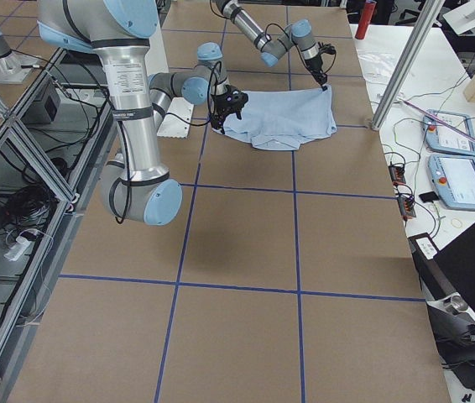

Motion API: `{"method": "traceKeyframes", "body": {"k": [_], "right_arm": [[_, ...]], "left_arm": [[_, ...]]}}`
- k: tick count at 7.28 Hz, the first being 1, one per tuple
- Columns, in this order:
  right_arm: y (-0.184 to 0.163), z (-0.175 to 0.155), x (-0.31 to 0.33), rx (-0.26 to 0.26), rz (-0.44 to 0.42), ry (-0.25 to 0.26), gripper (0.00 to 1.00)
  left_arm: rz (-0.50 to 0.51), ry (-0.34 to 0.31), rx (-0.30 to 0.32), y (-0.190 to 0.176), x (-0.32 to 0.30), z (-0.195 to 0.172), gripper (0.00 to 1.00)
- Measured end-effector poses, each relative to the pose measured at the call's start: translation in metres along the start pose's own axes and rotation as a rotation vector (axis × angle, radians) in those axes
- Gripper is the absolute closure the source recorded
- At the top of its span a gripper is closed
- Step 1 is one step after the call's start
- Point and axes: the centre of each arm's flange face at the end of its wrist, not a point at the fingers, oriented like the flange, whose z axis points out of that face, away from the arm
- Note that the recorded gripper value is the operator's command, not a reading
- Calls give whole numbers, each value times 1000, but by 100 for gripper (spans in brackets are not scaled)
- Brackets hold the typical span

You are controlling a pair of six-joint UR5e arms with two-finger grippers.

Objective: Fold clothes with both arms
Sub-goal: 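Release and raise the left gripper while the right gripper moves to the near edge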

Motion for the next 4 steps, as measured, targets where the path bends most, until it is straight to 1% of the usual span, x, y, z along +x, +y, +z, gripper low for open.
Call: {"method": "traceKeyframes", "body": {"k": [2,3,4], "right_arm": [[7,5,-15,-4,1,-8,0],[16,14,-34,-8,4,-12,0],[30,22,-49,-18,12,-12,0]], "left_arm": [[43,-1,16,-16,-13,-1,57],[59,0,24,-25,-29,-9,57],[69,14,20,-27,-45,-24,57]]}}
